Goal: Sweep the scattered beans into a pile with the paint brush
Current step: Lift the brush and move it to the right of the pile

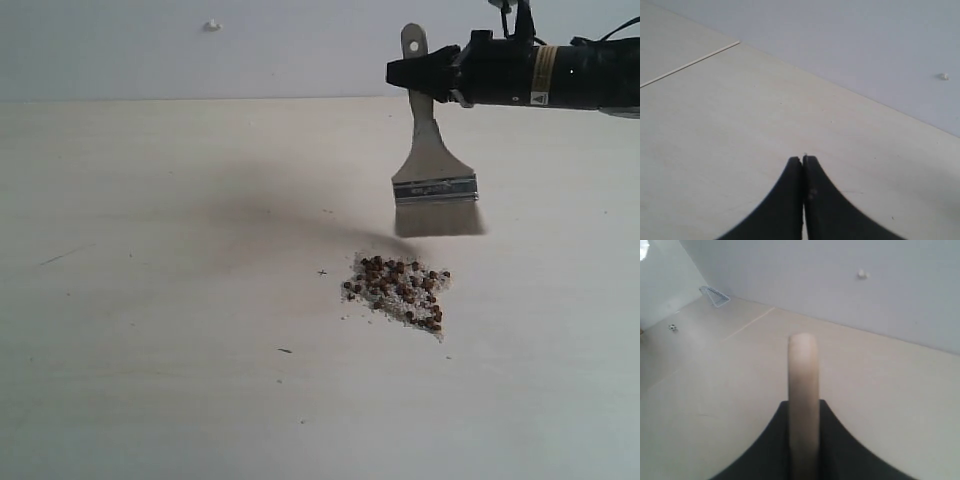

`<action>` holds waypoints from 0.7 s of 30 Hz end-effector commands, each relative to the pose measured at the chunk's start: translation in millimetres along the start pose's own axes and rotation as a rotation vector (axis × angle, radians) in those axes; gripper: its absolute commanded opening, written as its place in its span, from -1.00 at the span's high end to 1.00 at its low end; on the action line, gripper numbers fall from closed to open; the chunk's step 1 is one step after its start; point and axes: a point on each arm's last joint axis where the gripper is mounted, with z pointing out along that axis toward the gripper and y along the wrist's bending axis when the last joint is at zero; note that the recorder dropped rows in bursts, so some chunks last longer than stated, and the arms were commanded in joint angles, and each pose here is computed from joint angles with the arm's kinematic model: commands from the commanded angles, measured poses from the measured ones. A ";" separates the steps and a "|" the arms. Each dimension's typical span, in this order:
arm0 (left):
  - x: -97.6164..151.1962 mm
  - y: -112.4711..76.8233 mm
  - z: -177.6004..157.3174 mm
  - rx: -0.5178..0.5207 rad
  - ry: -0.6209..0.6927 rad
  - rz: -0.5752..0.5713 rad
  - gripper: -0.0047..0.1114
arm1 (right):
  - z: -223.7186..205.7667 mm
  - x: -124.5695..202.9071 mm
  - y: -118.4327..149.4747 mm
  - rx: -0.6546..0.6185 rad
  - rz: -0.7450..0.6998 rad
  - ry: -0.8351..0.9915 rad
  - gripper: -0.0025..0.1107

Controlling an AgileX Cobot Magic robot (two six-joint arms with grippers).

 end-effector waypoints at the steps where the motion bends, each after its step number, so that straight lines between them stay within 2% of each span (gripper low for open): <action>1: 0.9 0.9 -0.2 -0.007 -0.001 -0.004 0.92 | -4.7 4.5 -3.2 0.032 -0.011 0.099 0.96; 10: 0.9 0.9 -0.2 -0.007 -0.001 -0.004 0.92 | -5.2 10.1 1.8 -0.020 0.085 0.157 0.96; 17: 0.9 0.9 -0.2 -0.007 -0.001 -0.004 0.92 | -15.0 -28.5 15.7 0.060 0.017 0.054 0.96; 21: 0.9 0.9 -0.2 -0.007 -0.001 -0.004 0.92 | -15.5 -31.3 28.2 0.058 -0.026 0.025 0.96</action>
